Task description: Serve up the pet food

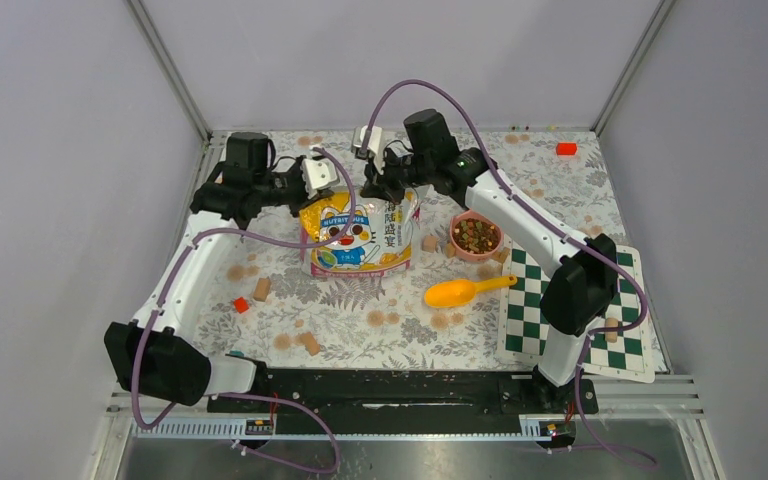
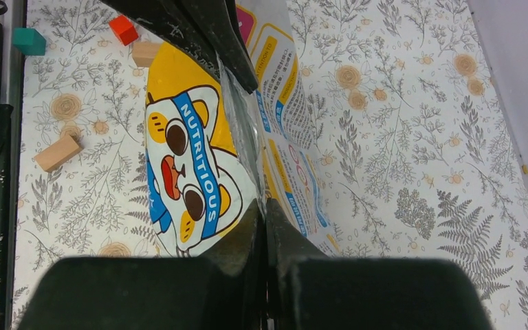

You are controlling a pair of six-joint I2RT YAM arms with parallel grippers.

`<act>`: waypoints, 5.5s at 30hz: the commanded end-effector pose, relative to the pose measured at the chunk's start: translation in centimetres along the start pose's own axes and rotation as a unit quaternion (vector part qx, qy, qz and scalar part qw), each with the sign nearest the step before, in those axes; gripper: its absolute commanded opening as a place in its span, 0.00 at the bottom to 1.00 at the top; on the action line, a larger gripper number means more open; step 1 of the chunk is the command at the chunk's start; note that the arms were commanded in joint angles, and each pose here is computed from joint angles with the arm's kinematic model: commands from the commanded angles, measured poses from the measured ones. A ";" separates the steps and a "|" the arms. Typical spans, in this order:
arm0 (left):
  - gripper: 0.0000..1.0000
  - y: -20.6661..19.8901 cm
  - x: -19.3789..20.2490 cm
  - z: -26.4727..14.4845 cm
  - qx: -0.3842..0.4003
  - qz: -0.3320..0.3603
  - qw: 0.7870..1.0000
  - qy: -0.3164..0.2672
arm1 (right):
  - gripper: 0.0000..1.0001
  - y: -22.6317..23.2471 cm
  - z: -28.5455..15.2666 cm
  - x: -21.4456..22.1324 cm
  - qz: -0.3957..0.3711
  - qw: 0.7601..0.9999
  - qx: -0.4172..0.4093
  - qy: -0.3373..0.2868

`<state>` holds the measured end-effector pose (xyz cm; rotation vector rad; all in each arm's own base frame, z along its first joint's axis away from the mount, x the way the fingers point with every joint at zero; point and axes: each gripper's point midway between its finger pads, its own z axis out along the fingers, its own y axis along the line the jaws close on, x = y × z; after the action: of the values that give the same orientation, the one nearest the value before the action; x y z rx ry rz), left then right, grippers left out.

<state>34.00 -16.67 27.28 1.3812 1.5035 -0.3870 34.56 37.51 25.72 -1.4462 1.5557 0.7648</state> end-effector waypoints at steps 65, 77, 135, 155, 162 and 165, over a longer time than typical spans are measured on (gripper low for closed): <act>0.00 7.0 7.8 -10.2 -0.205 0.036 0.957 0.202 | 0.06 -5.5 -14.7 4.5 0.005 0.964 0.185 0.189; 0.00 4.4 2.1 -6.9 -0.122 0.032 0.991 0.043 | 0.34 -2.1 -5.9 -2.0 0.073 0.996 0.038 0.025; 0.00 6.2 5.8 -8.0 -0.171 -0.001 0.982 0.084 | 0.07 -6.4 -11.3 3.9 0.010 0.976 0.113 0.188; 0.00 6.8 7.8 -10.3 -0.198 -0.004 0.972 0.126 | 0.00 -9.5 -17.2 8.3 0.007 0.938 0.210 0.277; 0.00 7.4 7.9 -11.3 -0.216 -0.004 0.966 0.142 | 0.00 -12.3 -20.6 10.4 0.000 0.899 0.297 0.322; 0.00 7.4 7.8 -11.5 -0.218 -0.004 0.966 0.140 | 0.00 -12.4 -21.1 9.9 0.000 0.900 0.308 0.308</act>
<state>35.31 -10.71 27.29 1.2753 1.5106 -0.2641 38.89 28.89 26.95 -1.5075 1.6960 0.3684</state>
